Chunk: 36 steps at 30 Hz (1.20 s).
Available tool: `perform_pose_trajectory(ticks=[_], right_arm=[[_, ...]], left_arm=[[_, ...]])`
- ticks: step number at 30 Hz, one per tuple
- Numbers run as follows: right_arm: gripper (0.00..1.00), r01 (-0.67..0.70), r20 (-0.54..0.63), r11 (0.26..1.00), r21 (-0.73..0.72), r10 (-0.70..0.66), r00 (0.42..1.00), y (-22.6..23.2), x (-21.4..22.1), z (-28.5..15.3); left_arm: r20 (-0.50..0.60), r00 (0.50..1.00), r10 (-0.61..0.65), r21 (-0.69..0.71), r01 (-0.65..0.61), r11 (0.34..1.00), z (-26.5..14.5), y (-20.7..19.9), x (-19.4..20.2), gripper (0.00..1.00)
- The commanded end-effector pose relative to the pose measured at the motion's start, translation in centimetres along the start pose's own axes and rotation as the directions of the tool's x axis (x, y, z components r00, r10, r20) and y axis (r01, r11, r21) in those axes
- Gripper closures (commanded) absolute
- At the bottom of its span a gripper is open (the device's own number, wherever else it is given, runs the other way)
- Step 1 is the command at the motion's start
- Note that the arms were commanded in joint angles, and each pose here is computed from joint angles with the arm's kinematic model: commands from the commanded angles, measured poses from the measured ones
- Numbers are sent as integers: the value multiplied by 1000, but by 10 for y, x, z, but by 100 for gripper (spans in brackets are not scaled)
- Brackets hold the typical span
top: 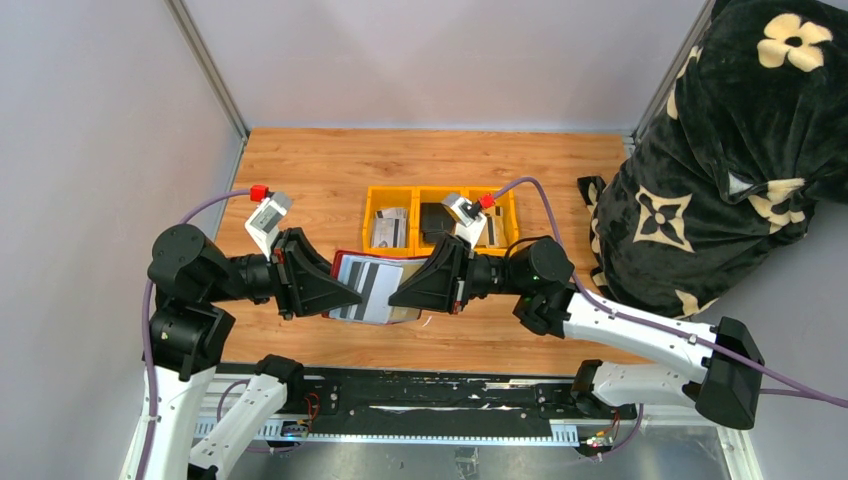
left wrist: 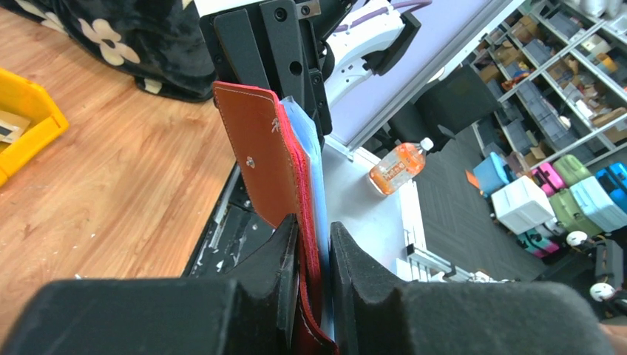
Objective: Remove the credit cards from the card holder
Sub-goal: Remove the credit card from the card holder.
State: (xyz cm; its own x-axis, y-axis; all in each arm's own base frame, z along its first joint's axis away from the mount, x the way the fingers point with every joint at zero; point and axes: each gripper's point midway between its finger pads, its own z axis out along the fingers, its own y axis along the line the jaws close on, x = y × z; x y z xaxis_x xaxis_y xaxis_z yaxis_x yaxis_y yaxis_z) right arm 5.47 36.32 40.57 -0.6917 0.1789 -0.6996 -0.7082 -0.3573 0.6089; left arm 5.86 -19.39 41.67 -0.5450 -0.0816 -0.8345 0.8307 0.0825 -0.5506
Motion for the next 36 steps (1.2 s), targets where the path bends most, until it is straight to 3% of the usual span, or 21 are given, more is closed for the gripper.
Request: perform_pose_trajectory(ticks=[1, 9, 18, 20, 24, 27, 33, 36], right_arm=[[100, 46, 22, 999, -30, -45, 999, 10, -4, -7], [100, 55, 19, 997, -58, -54, 998, 16, -3, -10], [99, 51, 18, 997, -53, -50, 999, 17, -7, -6], [74, 47, 27, 998, -40, -46, 999, 16, -11, -4], [63, 55, 47, 998, -28, -53, 997, 17, -22, 3], [67, 54, 51, 998, -34, -52, 997, 19, -25, 5], [100, 52, 59, 998, -44, -49, 997, 21, -25, 4], [100, 54, 67, 998, -31, -51, 996, 18, -21, -2]], left_arm=[[14, 999, 40, 34, -40, 999, -1, -13, -5, 83], [25, 998, 49, 24, -49, 998, -1, -12, -8, 95], [24, 998, 59, 15, -59, 998, -1, -11, -8, 95], [26, 998, 62, 13, -63, 998, -1, -11, -8, 95], [26, 998, 65, 12, -65, 998, -1, -11, -8, 96], [27, 997, 74, 10, -74, 997, -2, -12, -9, 96], [23, 997, 74, 6, -74, 997, -2, -11, -8, 96], [25, 997, 78, 5, -78, 997, -2, -11, -10, 95]])
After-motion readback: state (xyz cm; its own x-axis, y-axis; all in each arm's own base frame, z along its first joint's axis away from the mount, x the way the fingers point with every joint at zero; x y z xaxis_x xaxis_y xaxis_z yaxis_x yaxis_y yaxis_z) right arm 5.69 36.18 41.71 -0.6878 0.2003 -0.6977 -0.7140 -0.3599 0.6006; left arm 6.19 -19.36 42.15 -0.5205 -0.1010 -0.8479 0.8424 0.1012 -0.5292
